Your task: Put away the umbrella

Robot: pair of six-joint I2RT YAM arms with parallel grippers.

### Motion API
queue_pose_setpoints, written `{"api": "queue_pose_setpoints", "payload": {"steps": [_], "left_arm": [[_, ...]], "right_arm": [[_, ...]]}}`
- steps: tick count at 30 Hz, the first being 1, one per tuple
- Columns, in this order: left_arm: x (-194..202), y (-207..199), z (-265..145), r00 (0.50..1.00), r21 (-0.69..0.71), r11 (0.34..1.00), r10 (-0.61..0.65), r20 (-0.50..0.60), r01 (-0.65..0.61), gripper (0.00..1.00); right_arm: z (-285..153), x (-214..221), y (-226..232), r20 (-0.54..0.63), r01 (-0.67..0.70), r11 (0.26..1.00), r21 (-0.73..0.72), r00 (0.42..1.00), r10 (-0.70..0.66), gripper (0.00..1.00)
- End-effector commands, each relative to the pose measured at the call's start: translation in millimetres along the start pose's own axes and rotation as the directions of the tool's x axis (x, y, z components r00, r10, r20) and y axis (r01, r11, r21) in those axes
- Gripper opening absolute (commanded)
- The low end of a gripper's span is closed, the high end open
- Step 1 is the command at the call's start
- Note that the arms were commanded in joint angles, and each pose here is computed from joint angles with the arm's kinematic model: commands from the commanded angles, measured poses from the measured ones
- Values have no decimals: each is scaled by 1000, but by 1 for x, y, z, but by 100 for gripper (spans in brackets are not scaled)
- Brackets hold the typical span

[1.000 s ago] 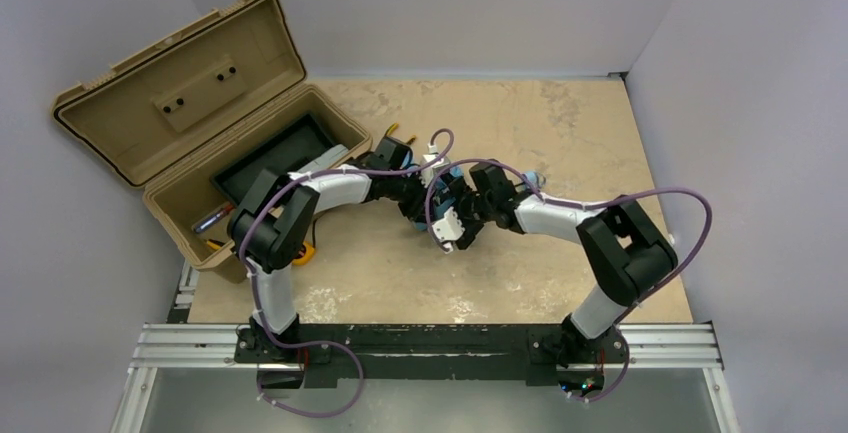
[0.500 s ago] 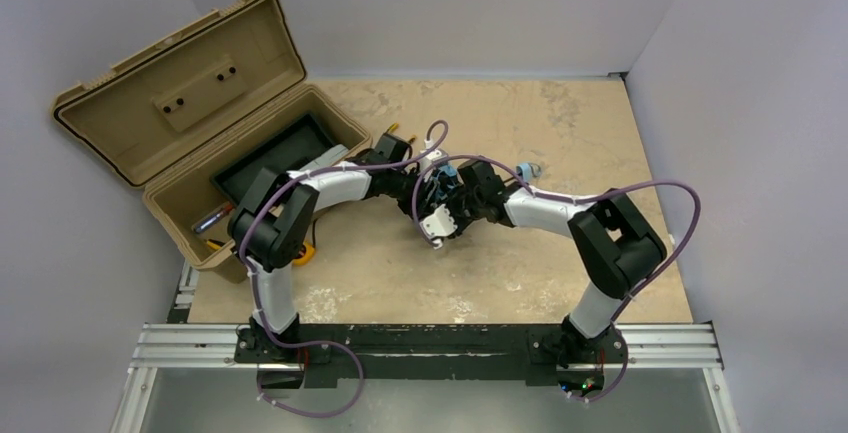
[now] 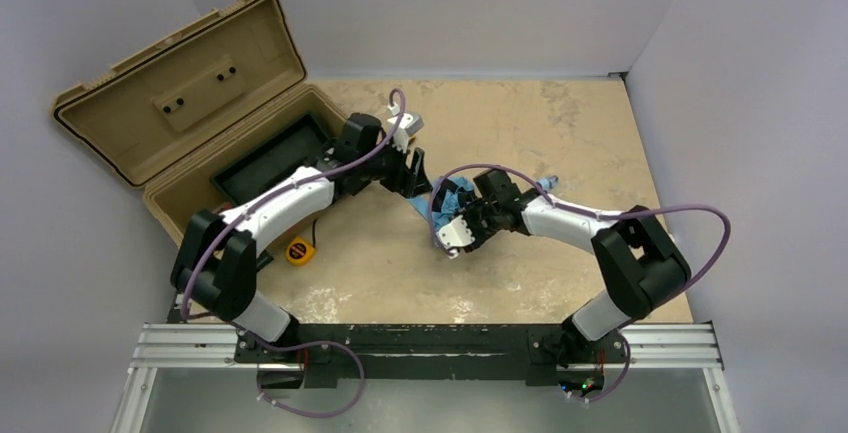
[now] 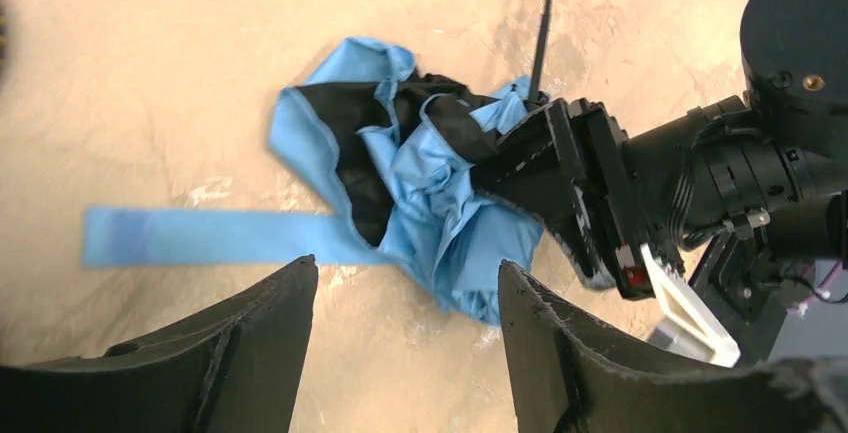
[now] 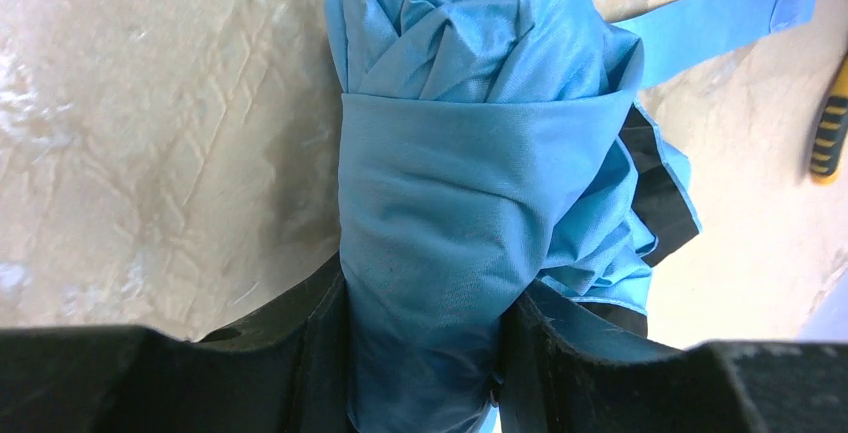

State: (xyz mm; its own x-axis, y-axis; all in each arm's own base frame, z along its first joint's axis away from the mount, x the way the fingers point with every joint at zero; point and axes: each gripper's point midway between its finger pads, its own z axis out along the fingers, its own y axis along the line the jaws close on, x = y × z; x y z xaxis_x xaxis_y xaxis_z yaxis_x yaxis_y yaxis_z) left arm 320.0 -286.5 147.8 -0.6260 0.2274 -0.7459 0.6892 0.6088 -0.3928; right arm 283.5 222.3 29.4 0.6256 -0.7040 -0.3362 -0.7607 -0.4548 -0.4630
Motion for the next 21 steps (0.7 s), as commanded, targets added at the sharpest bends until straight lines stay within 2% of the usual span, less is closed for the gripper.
{"api": "queue_pose_setpoints", "payload": {"steps": [1, 8, 10, 15, 21], "left_arm": [[17, 10, -20, 983, -150, 971, -182, 27, 184, 63], [84, -6, -1, 906, -237, 880, -424, 3, 412, 59], [95, -4, 10, 871, -298, 830, -491, 10, 472, 61], [107, -1, 41, 781, -373, 719, -623, 29, 587, 62], [121, 11, 63, 685, -470, 584, -726, 62, 662, 62]], "right_arm": [[-10, 12, 69, -36, -172, 969, -176, 985, 169, 3], [-23, 0, 69, 8, -188, 974, -125, 982, 191, 2], [-25, -3, 69, 22, -185, 975, -123, 982, 189, 2], [-27, -9, 72, 53, -166, 980, -105, 984, 173, 2], [-37, -22, 58, 120, -109, 994, 2, 987, 108, 0]]}}
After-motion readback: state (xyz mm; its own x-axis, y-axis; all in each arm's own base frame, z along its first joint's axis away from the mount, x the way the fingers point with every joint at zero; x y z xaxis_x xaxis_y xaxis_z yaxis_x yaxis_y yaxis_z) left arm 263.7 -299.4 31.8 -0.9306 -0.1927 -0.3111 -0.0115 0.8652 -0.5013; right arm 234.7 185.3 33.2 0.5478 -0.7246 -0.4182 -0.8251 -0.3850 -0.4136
